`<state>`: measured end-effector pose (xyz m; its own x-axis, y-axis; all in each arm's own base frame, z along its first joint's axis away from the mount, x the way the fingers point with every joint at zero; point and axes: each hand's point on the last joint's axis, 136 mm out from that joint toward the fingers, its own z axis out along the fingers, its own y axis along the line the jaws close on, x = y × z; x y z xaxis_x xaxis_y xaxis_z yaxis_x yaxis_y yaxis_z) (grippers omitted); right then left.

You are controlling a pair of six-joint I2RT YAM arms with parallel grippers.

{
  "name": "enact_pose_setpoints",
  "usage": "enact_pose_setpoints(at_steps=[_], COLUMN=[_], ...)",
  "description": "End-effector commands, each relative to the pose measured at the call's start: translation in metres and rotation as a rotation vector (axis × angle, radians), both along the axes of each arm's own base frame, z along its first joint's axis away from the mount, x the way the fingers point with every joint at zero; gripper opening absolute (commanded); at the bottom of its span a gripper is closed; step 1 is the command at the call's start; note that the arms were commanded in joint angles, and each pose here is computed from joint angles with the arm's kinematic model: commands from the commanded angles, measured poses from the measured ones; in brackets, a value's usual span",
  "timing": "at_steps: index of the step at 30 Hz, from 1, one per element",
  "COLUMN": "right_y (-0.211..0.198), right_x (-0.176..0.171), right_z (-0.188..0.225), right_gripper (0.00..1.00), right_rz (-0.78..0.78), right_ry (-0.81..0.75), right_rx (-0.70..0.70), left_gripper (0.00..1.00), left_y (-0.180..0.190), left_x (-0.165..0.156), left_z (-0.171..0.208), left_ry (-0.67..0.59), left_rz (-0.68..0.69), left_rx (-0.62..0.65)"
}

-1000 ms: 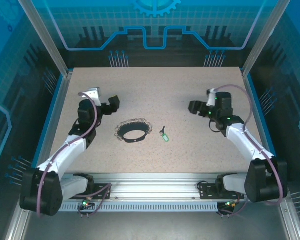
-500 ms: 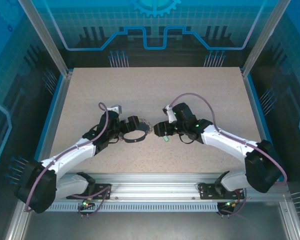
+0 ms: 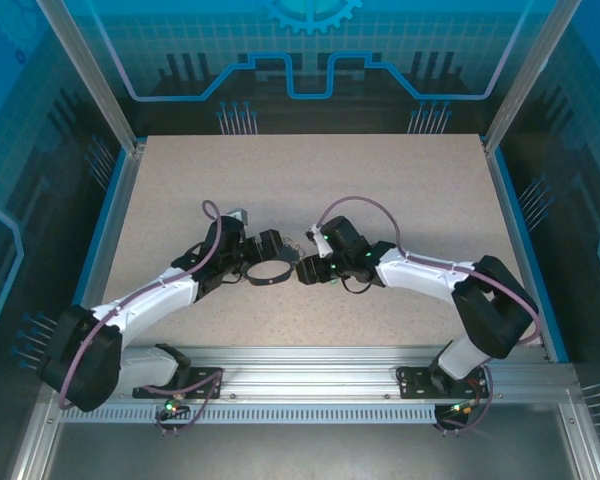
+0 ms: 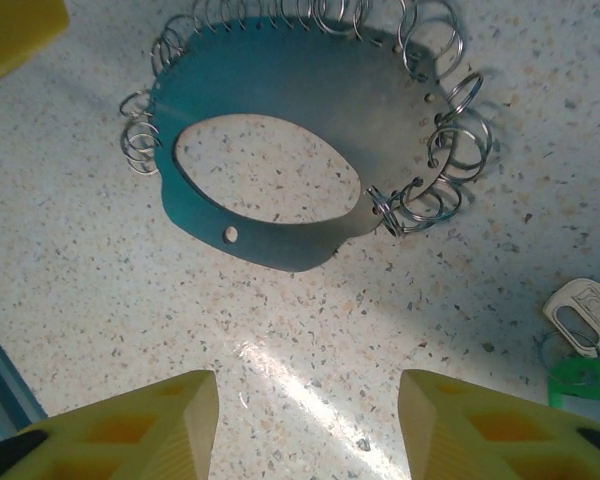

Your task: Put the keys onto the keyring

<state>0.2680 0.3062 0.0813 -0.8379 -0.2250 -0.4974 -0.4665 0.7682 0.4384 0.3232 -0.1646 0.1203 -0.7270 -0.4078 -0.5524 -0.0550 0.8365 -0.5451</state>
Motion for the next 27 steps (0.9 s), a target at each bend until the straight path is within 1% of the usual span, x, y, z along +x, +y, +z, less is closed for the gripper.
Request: enact_pose_setpoints(at_steps=[1,8,18,27], right_y=[0.018,0.028,0.024,0.030], right_x=[0.007,0.014,0.034,0.053], right_z=[0.004,-0.021,-0.052,-0.049], right_gripper=[0.48,0.46,0.44,0.42], right_rz=[0.021,0.022,-0.032,-0.025], right_ry=[0.008,0.061,0.100,0.095], right_rx=[0.051,0.054,0.022,0.035], left_gripper=[0.99,0.99,0.99,0.99], left_y=[-0.008,-0.006,-0.011,-0.015], left_x=[0.004,0.004,0.007,0.009], left_z=[0.011,0.013,0.019,0.016], left_ry=[-0.003,-0.012,-0.026,-0.017], left_rz=[-0.008,-0.003,-0.019,-0.032], left_rx=[-0.032,-0.025,-0.034,-0.047])
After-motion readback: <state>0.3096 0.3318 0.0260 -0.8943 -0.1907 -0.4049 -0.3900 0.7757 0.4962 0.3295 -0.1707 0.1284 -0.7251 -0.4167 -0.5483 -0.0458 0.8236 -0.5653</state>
